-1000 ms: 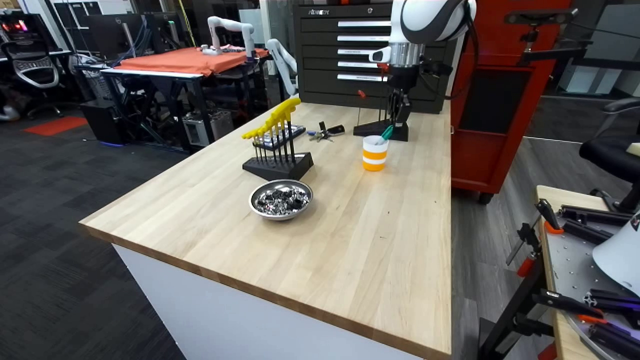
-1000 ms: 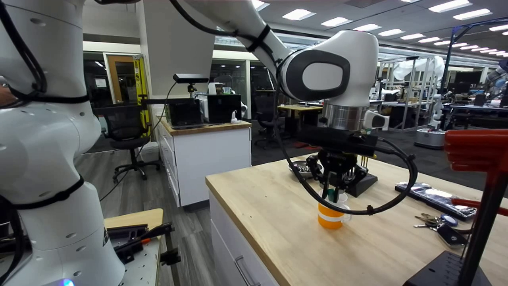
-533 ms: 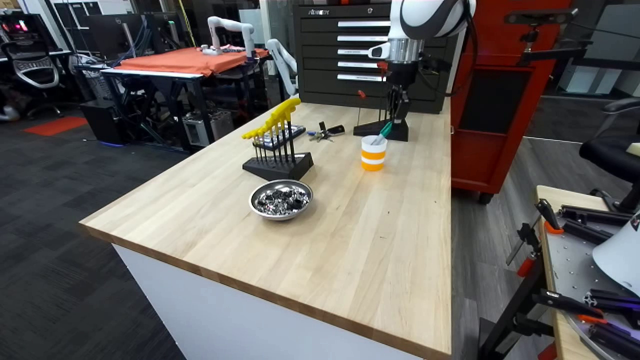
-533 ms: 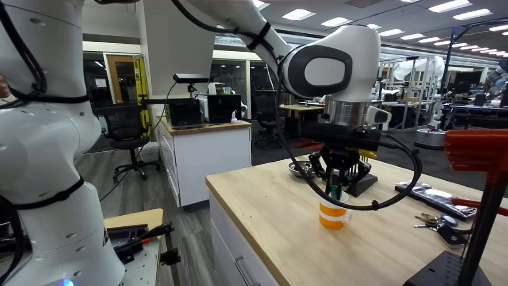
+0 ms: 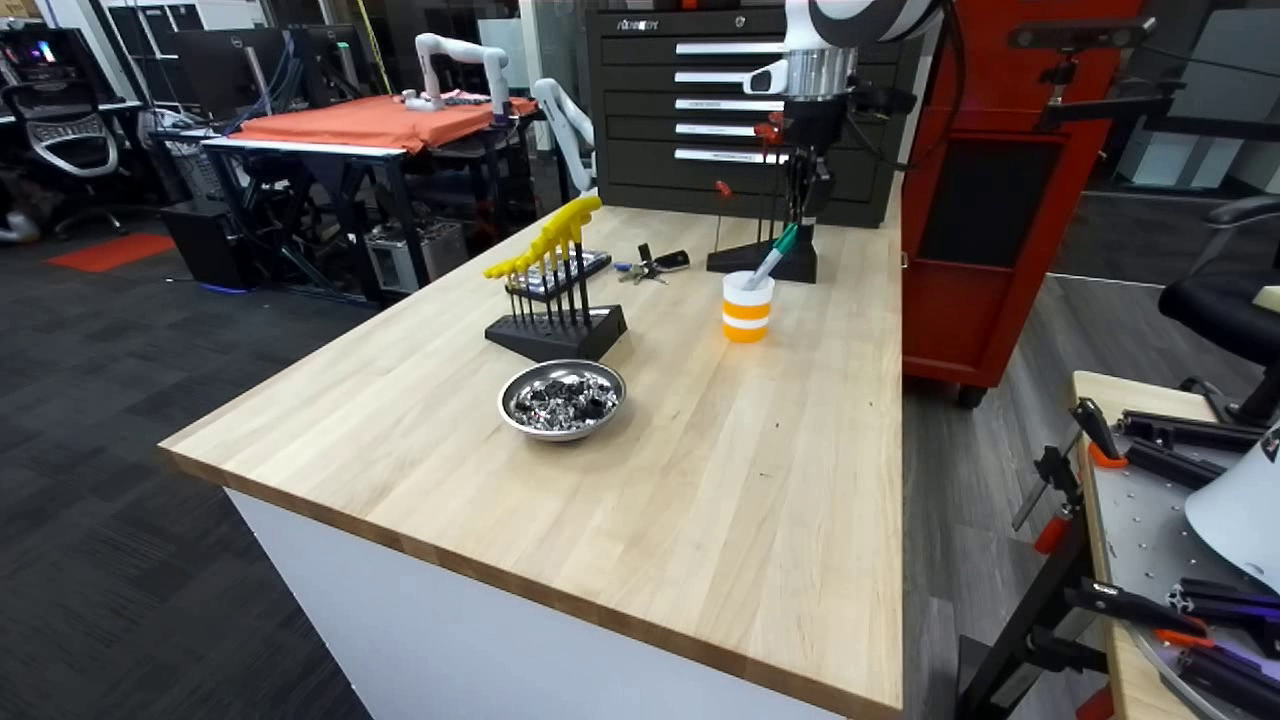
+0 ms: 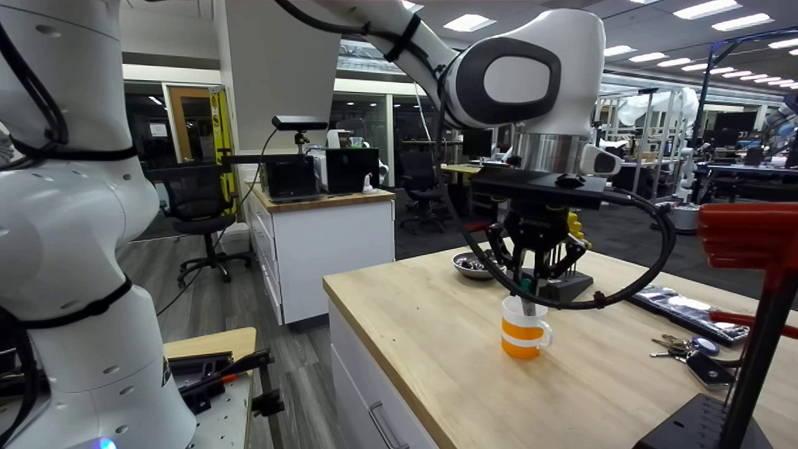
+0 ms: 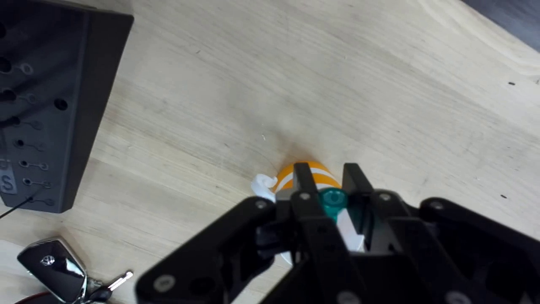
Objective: Take the marker from the cup and put it on the table
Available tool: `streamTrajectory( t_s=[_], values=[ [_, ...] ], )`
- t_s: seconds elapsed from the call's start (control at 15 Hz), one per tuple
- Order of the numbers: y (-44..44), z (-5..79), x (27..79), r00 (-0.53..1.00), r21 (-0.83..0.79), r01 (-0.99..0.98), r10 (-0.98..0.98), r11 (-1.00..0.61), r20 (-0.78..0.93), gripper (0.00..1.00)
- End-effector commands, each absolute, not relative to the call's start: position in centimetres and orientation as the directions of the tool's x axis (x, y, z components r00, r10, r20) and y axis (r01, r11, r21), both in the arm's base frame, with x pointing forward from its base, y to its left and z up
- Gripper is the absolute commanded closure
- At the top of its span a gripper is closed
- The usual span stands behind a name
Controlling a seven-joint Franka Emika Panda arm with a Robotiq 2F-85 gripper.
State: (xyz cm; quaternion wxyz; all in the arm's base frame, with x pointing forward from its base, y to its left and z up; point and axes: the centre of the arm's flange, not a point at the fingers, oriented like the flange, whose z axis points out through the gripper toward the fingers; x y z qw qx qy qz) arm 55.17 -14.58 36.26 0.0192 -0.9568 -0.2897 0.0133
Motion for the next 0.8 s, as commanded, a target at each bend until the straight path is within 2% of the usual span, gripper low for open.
streamTrajectory(
  t_s=[0.0,0.33,0.73],
  values=[
    [-13.6,39.7,53.6,0.861,-0.023,0.508,0.508,-0.861,-0.015,0.94],
    [-10.8,42.4,52.5,0.892,0.008,0.452,0.452,-0.892,0.003,0.94],
    [-3.4,42.1,50.8,0.921,-0.002,0.389,0.389,-0.921,0.007,0.94]
  ],
)
